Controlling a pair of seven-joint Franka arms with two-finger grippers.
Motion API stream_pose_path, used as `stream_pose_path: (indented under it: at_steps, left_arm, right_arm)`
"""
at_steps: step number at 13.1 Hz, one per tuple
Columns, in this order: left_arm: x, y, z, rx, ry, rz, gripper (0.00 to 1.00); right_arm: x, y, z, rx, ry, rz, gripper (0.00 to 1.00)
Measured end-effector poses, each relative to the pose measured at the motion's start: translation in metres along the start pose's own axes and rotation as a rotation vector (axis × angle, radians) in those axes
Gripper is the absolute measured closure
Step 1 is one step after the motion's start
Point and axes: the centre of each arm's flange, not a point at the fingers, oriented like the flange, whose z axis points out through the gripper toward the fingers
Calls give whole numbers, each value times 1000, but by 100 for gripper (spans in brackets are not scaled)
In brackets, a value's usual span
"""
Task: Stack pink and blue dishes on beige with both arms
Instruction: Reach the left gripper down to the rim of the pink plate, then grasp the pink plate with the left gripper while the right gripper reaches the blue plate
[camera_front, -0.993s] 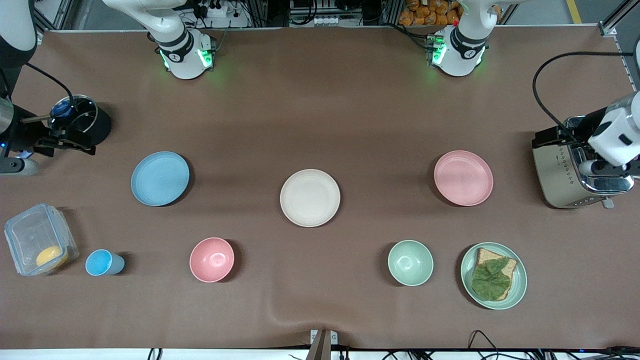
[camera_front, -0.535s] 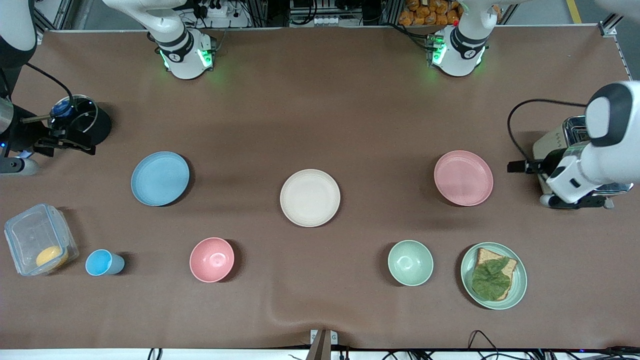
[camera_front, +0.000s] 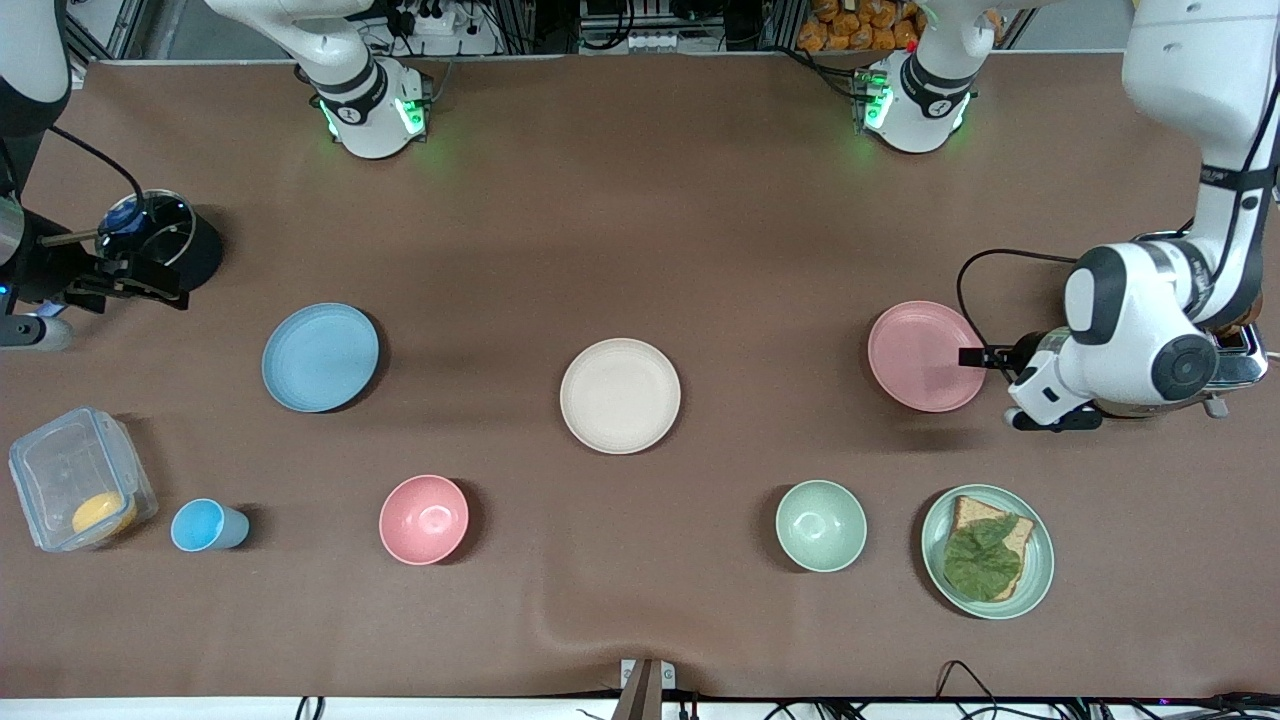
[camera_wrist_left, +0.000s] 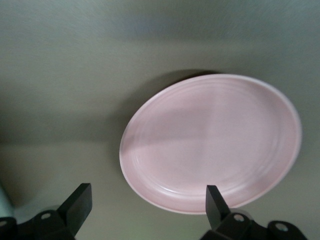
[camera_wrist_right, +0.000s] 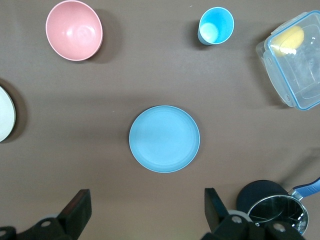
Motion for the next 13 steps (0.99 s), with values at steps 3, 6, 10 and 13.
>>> stream_pose_path:
  at_steps: [3, 6, 10, 13]
  left_arm:
    - [13, -31, 32, -23, -36, 7, 0]
    - [18, -37, 41, -36, -46, 1, 4]
    - [21, -35, 55, -75, -63, 31, 43]
    - [24, -38, 51, -80, -48, 126, 78]
  right_arm:
    - [0, 0, 0, 0, -1, 0, 0]
    - [0, 1, 0, -1, -1, 1, 0]
    - [1, 4, 5, 0, -12, 7, 0]
    - [14, 17, 44, 2, -89, 14, 0]
